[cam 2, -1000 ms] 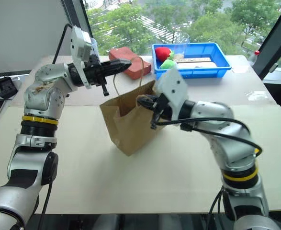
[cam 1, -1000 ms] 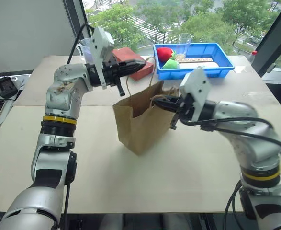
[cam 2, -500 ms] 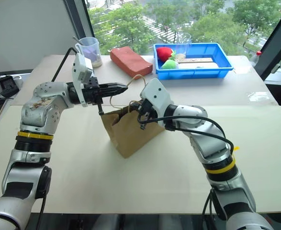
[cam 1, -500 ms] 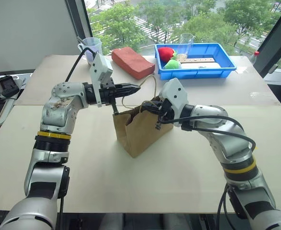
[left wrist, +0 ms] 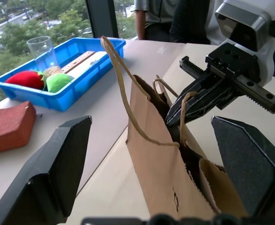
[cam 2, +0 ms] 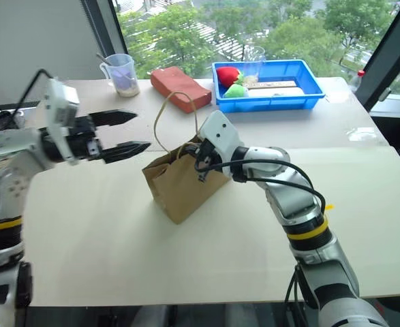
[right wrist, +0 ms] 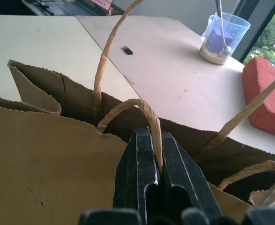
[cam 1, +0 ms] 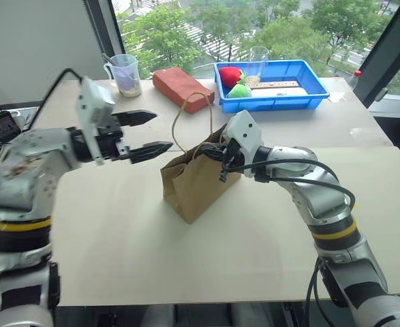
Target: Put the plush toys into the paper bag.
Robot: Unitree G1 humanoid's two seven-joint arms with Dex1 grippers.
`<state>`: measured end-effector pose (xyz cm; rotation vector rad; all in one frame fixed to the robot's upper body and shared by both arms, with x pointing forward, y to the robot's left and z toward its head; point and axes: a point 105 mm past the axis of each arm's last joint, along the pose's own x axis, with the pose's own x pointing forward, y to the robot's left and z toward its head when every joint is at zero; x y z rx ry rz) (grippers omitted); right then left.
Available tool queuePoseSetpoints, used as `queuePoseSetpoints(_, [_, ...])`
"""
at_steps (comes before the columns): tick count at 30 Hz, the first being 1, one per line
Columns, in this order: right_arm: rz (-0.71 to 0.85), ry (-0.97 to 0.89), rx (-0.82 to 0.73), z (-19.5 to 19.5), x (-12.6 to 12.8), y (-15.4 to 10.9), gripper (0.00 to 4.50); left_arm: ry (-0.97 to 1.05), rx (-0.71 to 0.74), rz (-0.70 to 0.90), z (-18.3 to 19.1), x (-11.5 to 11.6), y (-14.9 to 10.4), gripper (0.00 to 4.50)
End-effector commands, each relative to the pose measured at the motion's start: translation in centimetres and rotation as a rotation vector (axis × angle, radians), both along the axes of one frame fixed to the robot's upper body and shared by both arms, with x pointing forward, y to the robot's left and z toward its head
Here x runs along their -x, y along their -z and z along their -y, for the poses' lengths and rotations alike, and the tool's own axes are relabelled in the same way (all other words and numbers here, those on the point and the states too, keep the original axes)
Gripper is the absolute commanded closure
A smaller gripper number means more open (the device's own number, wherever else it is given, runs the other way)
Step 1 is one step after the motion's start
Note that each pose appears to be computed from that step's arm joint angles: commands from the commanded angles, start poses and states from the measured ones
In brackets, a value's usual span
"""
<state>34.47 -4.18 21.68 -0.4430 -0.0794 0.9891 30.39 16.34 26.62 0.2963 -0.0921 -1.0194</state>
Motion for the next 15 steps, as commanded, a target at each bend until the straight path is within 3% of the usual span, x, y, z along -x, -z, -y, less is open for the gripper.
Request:
queuePoseSetpoints(1, [0.068, -0.025, -0.018, -0.2, -0.1, -1.9, 4.50, -0.001, 0.012, 0.015, 0.1, 2.4, -0.6, 0.04])
queuePoseSetpoints(9, [0.064, -0.043, -0.023, -0.7, -0.6, -2.5, 4.50, -0.065, 0.089, -0.086, 2.4, 6.0, 3.9, 0.04])
queuePoseSetpoints(15, [0.063, -0.052, -0.024, -1.5, -0.9, -2.7, 4.50, -0.202, 0.154, -0.071, 4.6, 5.6, 6.5, 0.04])
